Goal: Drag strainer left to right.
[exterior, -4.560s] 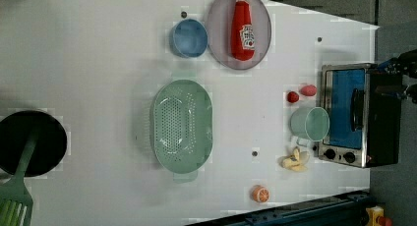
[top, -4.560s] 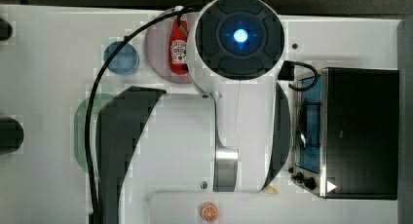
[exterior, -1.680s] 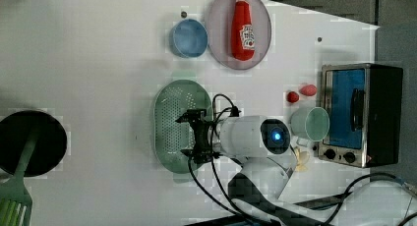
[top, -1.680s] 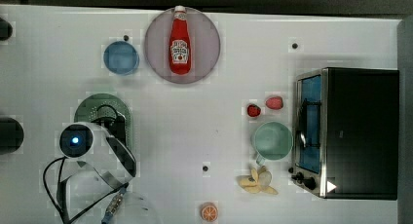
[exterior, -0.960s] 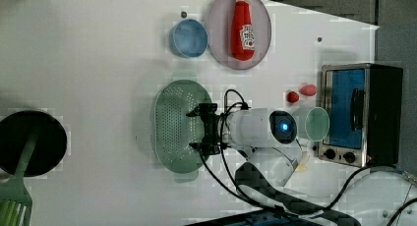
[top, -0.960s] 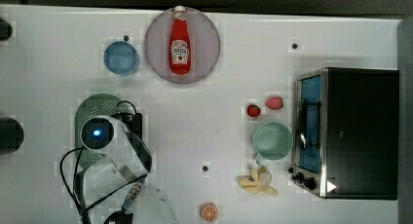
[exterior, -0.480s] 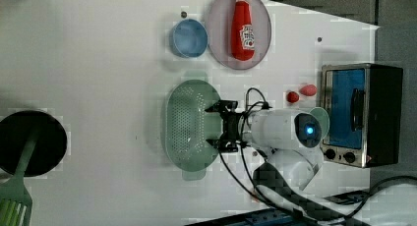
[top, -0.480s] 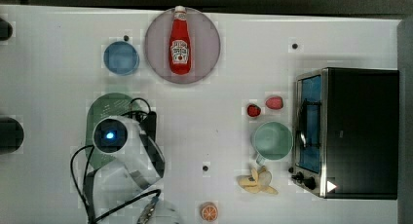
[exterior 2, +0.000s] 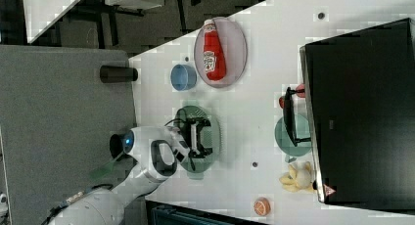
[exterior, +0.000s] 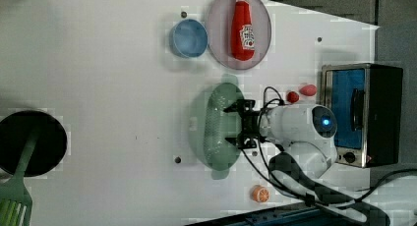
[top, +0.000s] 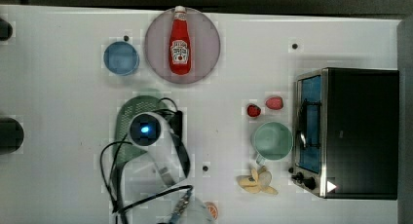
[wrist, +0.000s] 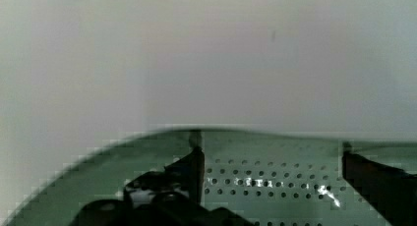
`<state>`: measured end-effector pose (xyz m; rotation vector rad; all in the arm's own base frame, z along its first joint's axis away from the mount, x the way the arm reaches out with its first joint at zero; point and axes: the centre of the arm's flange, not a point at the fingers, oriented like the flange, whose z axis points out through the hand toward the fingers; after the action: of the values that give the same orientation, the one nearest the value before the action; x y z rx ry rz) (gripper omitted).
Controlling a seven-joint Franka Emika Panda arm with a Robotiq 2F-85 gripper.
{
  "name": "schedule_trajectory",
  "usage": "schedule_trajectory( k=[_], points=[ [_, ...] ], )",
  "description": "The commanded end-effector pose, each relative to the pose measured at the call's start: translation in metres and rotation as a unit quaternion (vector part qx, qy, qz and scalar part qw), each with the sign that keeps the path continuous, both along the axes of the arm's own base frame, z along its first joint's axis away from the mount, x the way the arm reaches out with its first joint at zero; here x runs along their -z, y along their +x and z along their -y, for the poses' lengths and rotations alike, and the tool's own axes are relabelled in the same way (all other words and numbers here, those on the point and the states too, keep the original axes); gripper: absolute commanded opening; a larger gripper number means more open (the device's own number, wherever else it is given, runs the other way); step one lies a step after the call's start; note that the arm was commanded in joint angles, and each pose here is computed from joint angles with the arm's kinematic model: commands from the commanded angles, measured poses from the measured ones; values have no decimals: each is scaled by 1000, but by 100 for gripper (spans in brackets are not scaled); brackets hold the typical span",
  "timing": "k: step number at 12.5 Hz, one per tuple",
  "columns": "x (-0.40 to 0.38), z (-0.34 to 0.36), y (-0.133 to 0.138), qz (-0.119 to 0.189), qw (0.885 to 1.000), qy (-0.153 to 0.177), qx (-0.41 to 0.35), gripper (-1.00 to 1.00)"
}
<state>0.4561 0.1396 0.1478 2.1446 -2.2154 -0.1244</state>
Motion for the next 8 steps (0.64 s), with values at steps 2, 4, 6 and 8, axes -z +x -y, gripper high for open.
schedule_trajectory(
  k=[2,4,6,8],
  points=[
    [-11,63,12,16,1000,-6,-14,100],
    [-13,85,15,17,1000,-10,-15,100],
    [-14,105,16,18,999,-15,-22,100],
    [-15,127,18,21,999,-20,-25,100]
  ],
)
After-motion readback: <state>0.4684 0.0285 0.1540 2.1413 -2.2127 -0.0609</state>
